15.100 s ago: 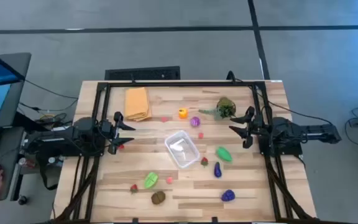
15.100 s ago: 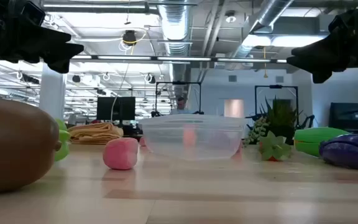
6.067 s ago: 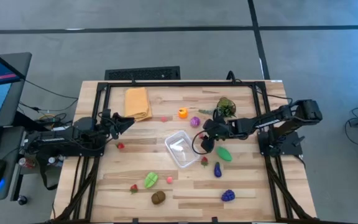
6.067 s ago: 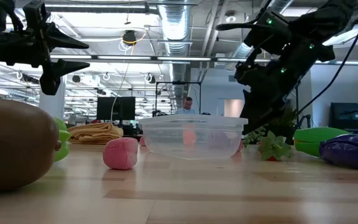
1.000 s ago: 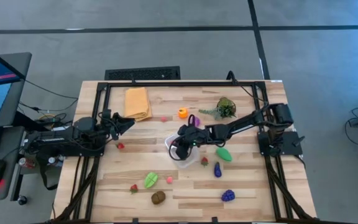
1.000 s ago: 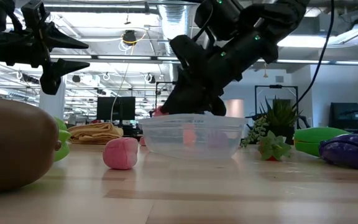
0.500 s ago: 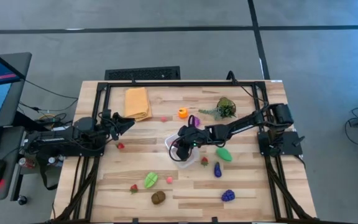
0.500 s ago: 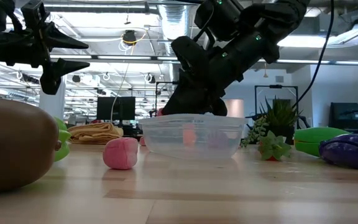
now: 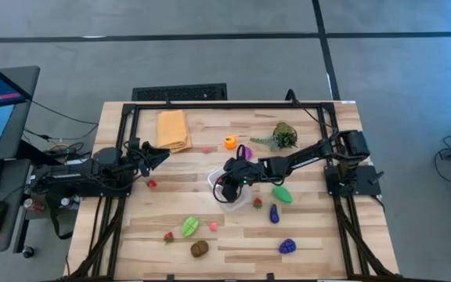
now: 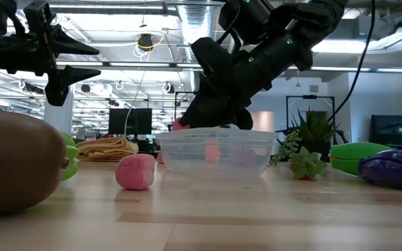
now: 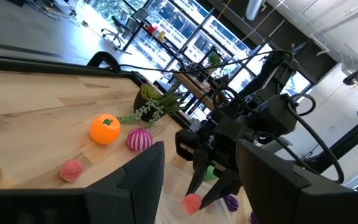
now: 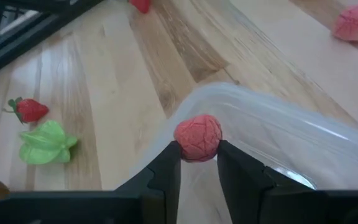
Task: Pick and placing Produce into tupperware
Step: Put the middle right pink peach into the transparent bin, then put the top pink peach into the transparent bin
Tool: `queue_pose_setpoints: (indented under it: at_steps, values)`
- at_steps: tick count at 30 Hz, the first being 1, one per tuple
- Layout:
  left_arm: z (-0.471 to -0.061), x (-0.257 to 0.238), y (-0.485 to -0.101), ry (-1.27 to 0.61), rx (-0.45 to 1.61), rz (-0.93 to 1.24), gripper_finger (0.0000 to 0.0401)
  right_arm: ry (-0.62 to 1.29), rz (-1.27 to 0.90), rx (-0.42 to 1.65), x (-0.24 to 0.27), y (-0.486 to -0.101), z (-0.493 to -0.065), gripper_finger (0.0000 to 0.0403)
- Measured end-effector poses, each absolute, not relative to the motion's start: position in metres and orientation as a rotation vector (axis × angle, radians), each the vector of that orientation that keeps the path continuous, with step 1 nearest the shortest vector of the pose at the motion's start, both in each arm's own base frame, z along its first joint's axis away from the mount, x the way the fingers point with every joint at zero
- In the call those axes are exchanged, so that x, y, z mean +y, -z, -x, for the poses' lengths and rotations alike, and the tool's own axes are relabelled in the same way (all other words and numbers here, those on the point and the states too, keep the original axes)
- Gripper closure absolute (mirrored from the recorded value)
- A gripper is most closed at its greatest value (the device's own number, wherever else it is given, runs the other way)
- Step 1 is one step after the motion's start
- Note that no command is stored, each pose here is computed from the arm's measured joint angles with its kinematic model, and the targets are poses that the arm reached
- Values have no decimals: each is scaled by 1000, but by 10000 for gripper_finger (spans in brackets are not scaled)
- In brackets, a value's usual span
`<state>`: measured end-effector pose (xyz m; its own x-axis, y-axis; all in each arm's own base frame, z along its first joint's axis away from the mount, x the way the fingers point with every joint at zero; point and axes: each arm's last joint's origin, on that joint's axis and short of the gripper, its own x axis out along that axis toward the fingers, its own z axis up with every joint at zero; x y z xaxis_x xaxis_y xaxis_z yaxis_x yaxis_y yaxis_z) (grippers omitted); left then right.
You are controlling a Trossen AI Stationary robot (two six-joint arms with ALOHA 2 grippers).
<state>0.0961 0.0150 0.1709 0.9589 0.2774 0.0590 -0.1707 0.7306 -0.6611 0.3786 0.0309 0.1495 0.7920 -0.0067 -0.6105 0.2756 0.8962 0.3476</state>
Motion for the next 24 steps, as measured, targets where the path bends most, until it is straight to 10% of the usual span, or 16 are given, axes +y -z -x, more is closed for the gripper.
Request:
queue_pose_setpoints:
  at_steps: [11, 24]
  values:
    - [-96, 15, -171, -248, -158, 710, 211, 155, -444, 631, 31, -151, -379, 193]
    - [-96, 15, -171, -249, -158, 705, 211, 128, -407, 622, 34, -182, -366, 194]
